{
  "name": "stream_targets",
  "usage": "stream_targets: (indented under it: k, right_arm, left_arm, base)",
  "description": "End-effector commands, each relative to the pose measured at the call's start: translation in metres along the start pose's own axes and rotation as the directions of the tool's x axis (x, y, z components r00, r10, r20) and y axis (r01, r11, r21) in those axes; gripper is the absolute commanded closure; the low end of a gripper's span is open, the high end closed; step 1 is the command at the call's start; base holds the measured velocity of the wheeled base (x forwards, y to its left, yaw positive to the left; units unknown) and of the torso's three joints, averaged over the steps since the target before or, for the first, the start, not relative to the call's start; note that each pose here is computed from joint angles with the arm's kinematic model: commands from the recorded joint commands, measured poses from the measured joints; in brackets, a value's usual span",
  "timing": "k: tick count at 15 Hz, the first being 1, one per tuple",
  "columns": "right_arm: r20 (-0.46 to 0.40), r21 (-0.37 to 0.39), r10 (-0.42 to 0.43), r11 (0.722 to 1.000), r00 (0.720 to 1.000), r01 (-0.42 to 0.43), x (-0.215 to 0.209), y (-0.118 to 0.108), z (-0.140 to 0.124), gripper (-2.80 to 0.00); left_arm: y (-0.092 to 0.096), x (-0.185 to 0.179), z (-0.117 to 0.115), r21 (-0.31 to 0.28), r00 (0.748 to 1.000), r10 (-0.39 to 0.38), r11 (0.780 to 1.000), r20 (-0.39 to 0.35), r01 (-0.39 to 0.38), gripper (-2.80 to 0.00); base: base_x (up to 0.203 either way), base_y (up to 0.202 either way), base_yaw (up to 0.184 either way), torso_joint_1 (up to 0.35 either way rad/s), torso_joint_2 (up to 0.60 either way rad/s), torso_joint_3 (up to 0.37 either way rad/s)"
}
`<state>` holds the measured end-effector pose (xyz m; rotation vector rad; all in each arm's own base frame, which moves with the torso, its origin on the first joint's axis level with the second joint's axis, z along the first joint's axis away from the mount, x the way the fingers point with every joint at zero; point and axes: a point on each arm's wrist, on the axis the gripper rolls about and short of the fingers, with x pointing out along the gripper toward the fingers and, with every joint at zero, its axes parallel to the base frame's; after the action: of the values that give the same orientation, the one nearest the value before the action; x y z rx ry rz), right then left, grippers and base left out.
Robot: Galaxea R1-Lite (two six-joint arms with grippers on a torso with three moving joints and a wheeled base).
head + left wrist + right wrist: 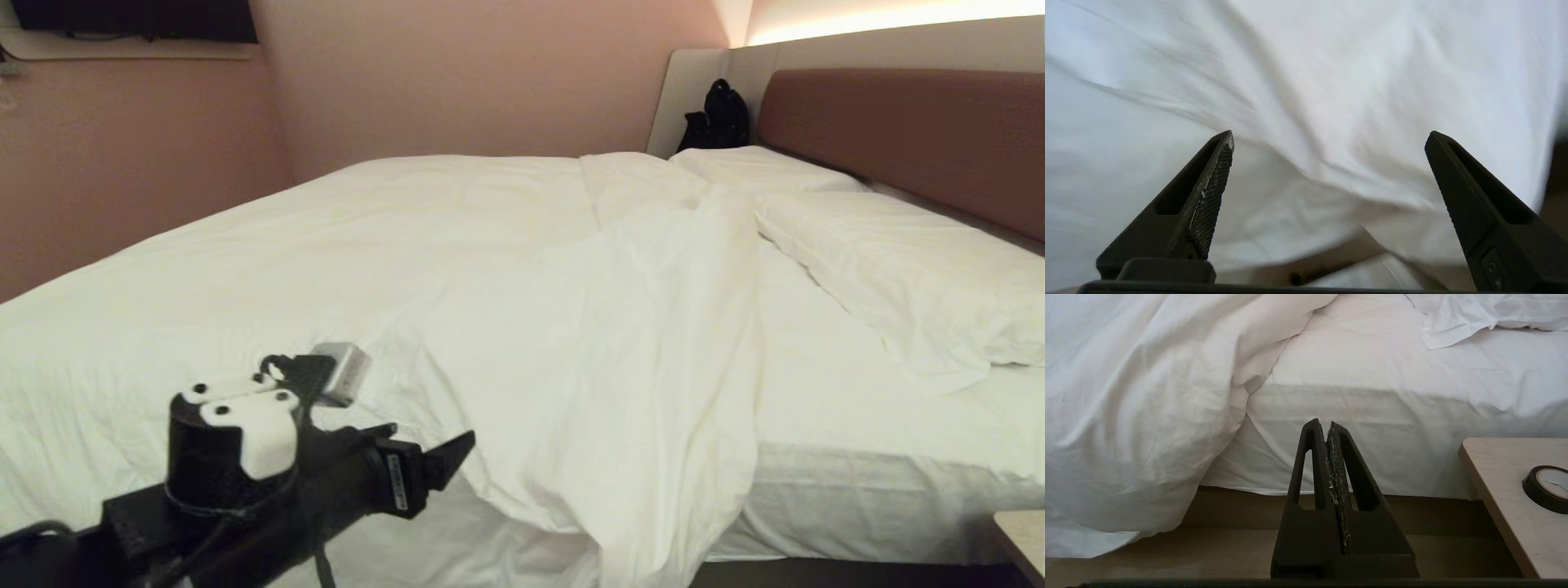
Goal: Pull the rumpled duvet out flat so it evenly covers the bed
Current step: Flatten the corners of the folded blanket
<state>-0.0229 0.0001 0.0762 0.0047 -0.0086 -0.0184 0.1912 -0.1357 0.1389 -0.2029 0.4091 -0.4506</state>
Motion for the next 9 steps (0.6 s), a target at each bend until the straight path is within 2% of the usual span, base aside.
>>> stream_targets:
  k: [1,2,4,7,8,9]
  right_arm:
    - [-0.001,0.0,0.0,1.0,1.0,0.0,0.0,0.0,0.0,0.0]
    - [-0.001,0.0,0.0,1.0,1.0,0.0,0.0,0.0,0.0,0.0]
    - [-0.001,0.0,0.0,1.0,1.0,0.0,0.0,0.0,0.0,0.0]
    - [-0.001,0.0,0.0,1.0,1.0,0.0,0.0,0.0,0.0,0.0]
    - [-0.001,0.0,0.002,1.0,1.0,-0.002,0.0,0.0,0.0,0.0]
    - [-0.001,0.0,0.0,1.0,1.0,0.0,0.0,0.0,0.0,0.0]
  left_arm:
    - [0.017,-0.014,0.02,-0.025,0.993,0.06,0.998,0.103,-0.058,-2.8]
    - [0.023,-0.017,0.025,-0.032,0.989,0.082,0.996,0.123,-0.078,0.0]
    - [0.029,-0.017,0.029,-0.041,0.985,0.103,0.994,0.136,-0.098,0.0]
    - [0.045,-0.01,0.048,-0.082,0.973,0.142,0.988,0.182,-0.129,0.0]
    - [0.051,-0.005,0.053,-0.092,0.977,0.117,0.991,0.18,-0.102,0.0]
    - [0.063,0.002,0.061,-0.129,0.98,0.09,0.989,0.175,-0.068,0.0]
  base:
    - [0.0,0.0,0.0,0.0,0.0,0.0]
    - [0.0,0.0,0.0,0.0,0.0,0.0]
    - [0.0,0.0,0.0,0.0,0.0,0.0]
    - [0.0,0.0,0.0,0.0,0.0,0.0]
    - [0.0,0.0,0.0,0.0,0.0,0.0]
    - [0.0,0.0,0.0,0.0,0.0,0.0]
